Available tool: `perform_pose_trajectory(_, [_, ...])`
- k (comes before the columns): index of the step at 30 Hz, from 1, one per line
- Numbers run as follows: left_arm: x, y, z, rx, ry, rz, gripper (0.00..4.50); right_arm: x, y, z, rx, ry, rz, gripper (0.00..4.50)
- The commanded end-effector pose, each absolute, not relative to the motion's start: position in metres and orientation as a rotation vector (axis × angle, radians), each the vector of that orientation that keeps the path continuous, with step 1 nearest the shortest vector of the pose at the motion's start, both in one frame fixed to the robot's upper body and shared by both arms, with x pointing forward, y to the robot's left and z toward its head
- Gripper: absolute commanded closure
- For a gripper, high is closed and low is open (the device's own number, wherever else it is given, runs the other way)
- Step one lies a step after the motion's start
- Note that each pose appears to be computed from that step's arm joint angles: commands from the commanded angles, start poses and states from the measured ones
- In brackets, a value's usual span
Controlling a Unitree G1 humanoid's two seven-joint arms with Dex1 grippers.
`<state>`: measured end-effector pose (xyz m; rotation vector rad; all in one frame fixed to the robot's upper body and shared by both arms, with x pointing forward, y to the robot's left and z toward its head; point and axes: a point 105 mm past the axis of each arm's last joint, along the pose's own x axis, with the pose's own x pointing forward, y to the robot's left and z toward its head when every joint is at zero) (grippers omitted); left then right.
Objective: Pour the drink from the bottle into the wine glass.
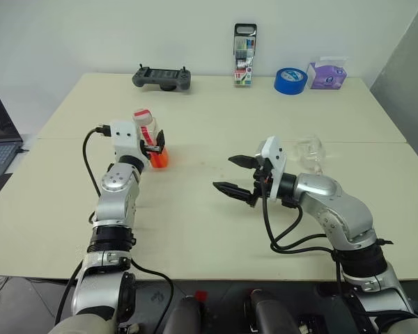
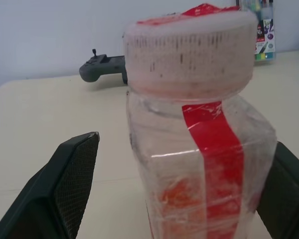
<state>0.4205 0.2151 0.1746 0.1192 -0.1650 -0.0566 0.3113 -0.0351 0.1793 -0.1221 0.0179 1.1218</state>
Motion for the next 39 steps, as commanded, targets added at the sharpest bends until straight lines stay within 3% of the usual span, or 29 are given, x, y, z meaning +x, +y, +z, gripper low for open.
perform_pose_trajectory(1, [0.419,0.202,0.199,0.136,-0.261,-0.105,0.87,0.306,-0.034,0.191,-0.162,-0.041,1.124,0.00])
perform_pose_trajectory(7, [0.418,0.199,0.199,0.123,-0.258,-0.115,2.68,0.304,-0.034,0.193,-0.160,-0.053,1.101,0.00])
perform_pose_trajectory(11, [0.419,0.201,0.207,0.113,-0.272,-0.156,2.70,0.324,-0.048,0.209,-0.233,-0.085,0.887,0.00])
perform_pose_trajectory(14, [0.412,0.182,0.227,0.050,-0.322,-0.357,2.70,0.334,-0.055,0.240,-0.195,-0.107,0.765,0.00])
perform_pose_trajectory(18, [0.387,0.136,0.240,0.033,-0.310,-0.770,2.70,0.321,-0.036,0.287,-0.083,-0.171,0.812,0.00])
perform_pose_trajectory(20, [0.377,0.120,0.242,0.014,-0.297,-0.887,2.70,0.315,-0.024,0.294,-0.057,-0.167,0.856,0.00])
perform_pose_trajectory(26, [0.355,0.083,0.231,0.081,-0.233,-1.128,2.70,0.312,-0.012,0.289,-0.072,-0.113,0.859,0.00])
perform_pose_trajectory(39, [0.353,0.069,0.221,0.119,-0.211,-1.186,2.70,0.326,-0.026,0.266,-0.095,-0.004,0.698,0.00])
